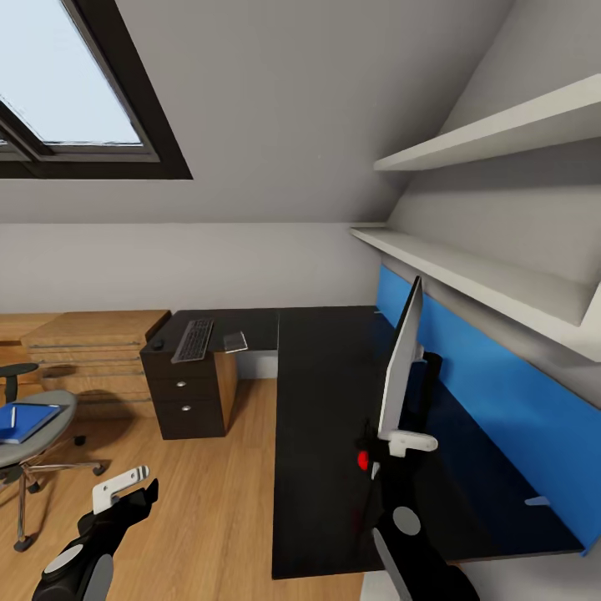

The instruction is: In the bedroom, organize the workspace by keeping the computer under the desk, ensuring the monitor is on the desk, placing the keyboard on the desk next to the monitor, placing the mouse on the desk next to the keyboard, moving the folder from the swivel chair onto the desk next to the mouse, stacking the notebook on top of the folder with the pen on top of the notebook, and positioning the swivel chair next to the desk.

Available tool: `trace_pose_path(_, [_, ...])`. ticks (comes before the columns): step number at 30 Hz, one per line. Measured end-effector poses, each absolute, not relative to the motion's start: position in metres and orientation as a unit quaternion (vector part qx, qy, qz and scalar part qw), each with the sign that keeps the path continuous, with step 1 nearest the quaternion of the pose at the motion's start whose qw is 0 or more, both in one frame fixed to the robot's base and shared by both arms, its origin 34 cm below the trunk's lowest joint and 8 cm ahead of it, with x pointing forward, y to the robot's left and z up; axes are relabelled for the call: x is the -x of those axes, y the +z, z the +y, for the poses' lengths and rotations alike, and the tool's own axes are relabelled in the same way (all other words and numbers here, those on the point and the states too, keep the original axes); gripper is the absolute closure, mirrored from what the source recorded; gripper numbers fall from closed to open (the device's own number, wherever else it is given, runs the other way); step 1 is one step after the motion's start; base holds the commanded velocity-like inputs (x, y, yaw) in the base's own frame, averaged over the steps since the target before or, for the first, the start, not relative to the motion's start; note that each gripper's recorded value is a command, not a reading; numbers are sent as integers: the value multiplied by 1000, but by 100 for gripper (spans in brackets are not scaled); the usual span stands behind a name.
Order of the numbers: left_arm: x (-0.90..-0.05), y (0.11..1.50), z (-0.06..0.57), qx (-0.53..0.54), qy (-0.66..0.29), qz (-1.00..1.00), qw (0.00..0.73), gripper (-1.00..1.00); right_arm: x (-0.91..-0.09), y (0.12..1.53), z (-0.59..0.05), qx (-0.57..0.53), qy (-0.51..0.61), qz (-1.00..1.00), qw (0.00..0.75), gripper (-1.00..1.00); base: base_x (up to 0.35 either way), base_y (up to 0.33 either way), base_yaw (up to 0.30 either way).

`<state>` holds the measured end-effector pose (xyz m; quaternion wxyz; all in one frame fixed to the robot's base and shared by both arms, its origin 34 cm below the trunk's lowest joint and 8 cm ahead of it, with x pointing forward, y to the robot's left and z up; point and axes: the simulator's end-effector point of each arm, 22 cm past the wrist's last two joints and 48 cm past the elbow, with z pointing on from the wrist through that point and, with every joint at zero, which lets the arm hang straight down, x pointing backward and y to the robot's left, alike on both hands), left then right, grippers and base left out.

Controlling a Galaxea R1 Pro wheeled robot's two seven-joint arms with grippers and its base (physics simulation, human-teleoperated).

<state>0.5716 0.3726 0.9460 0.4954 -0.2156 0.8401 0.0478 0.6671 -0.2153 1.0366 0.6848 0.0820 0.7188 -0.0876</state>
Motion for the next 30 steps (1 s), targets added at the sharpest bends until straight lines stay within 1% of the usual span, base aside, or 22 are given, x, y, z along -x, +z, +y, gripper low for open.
trace_pose_path(8, [-572, 946, 373, 216, 48, 840, 496, -100, -667, 1034, -232, -91, -98, 720, 681, -100, 17, 0, 0])
trace_pose_path(18, [-572, 946, 373, 216, 48, 840, 495, -100, -667, 1033, -234, -90, -100, 720, 680, -100, 1, -2, 0])
trace_pose_path(22, [-571, 944, 372, 216, 48, 841, 493, -100, -667, 1033, -234, -90, -100, 721, 680, -100, 0, -177, 0])
trace_pose_path(30, [-573, 936, 356, 200, 41, 850, 486, -100, -667, 1033, -235, -90, -100, 721, 680, -100, 0, -282, 0])
